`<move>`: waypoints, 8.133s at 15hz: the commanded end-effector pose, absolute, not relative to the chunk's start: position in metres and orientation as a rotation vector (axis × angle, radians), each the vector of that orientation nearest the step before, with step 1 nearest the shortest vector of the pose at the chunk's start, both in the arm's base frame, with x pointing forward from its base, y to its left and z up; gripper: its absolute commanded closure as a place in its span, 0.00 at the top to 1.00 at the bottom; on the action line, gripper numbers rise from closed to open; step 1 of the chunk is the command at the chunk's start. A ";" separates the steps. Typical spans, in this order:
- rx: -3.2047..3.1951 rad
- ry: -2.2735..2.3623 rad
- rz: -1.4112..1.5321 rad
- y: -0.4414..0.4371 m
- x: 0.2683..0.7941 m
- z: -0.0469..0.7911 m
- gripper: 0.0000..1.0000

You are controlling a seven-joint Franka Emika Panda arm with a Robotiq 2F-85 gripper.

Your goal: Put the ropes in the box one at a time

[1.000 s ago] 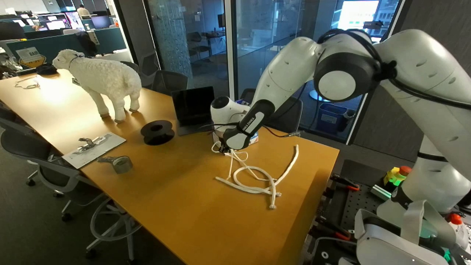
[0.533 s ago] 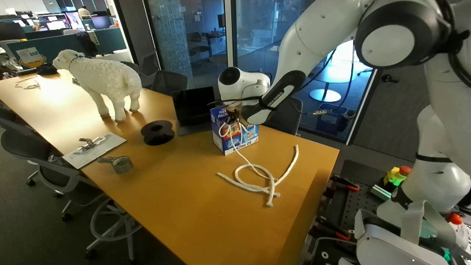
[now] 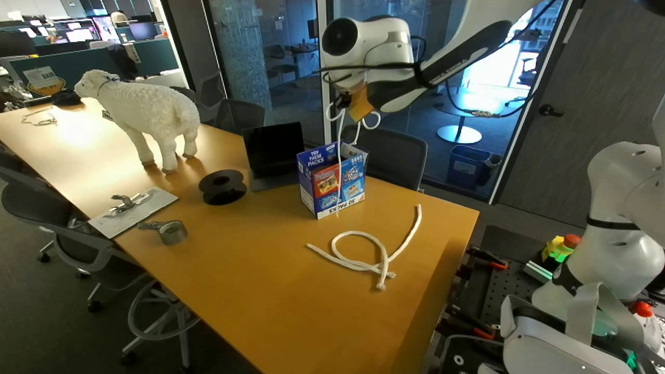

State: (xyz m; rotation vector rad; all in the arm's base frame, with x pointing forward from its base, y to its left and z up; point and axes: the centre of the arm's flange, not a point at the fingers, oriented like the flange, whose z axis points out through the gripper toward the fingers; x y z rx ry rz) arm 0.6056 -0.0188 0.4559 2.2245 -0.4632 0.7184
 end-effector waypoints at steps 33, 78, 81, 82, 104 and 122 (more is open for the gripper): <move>1.664 -1.769 1.158 -0.051 0.688 0.629 0.01; 1.833 -1.761 0.668 0.049 0.723 0.483 0.01; 1.804 -1.734 0.725 0.053 0.721 0.484 0.01; 1.791 -1.719 0.741 0.053 0.721 0.483 0.01; 1.738 -1.888 0.777 -0.068 0.674 0.236 0.01; 1.689 -2.177 1.198 -0.033 0.710 0.347 0.01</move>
